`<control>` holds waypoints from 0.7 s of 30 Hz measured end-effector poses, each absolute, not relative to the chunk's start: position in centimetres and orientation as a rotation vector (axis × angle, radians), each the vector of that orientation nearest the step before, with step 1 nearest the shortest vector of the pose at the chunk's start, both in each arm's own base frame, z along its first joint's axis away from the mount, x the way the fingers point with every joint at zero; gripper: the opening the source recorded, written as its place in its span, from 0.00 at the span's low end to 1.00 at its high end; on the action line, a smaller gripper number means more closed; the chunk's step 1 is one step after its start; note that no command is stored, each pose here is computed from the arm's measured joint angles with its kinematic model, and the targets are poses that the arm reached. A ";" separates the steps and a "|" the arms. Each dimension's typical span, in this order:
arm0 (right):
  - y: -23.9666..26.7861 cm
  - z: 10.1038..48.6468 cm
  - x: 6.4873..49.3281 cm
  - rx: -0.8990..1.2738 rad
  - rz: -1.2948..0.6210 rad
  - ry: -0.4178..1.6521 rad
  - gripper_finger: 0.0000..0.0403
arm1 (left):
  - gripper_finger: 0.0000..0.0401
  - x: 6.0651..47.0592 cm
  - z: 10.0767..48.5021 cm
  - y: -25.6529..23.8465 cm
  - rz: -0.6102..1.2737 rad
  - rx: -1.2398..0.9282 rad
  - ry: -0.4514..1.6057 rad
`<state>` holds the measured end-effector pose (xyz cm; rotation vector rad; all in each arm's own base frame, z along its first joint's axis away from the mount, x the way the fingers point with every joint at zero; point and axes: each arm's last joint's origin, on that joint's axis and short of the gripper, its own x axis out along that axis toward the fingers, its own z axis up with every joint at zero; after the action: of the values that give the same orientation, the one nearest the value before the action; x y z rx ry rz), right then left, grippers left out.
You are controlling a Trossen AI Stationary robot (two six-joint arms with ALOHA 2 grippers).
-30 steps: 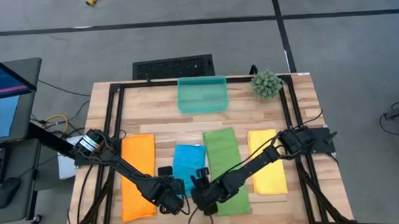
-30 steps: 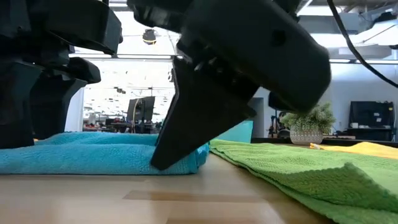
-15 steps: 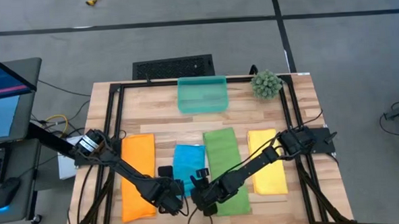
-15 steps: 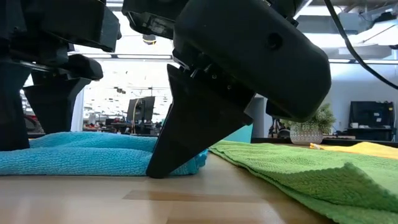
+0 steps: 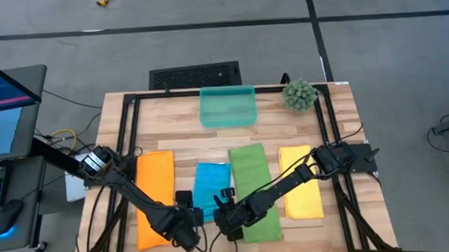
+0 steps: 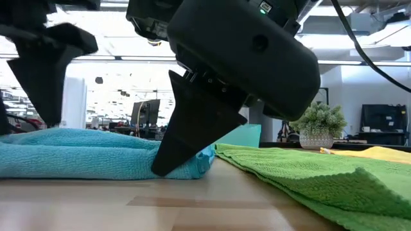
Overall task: Roll microfiber towels into tight, uniform cylinder then place into a basket
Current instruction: Roll the blue towel
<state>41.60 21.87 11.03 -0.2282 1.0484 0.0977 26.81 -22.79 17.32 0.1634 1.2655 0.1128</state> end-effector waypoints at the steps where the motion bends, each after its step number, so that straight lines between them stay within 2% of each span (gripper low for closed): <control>1: 21.9 11.0 41.6 -0.228 0.098 1.048 0.10 | 0.57 26.7 17.5 -23.1 0.104 0.167 1.255; 5: 21.9 11.0 41.6 -0.225 0.100 1.048 0.07 | 0.57 26.0 18.0 -24.4 0.081 0.234 1.195; 10: 21.9 11.0 41.6 -0.218 0.098 1.047 0.08 | 0.57 25.2 18.4 -25.7 0.070 0.314 1.101; 21: 21.5 11.1 42.0 -0.161 0.119 1.050 0.07 | 0.57 25.3 15.8 -24.8 0.072 0.269 1.091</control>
<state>42.00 21.46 11.08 -0.1612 1.0501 0.1195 25.32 -24.78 15.78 0.2689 1.0912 0.0724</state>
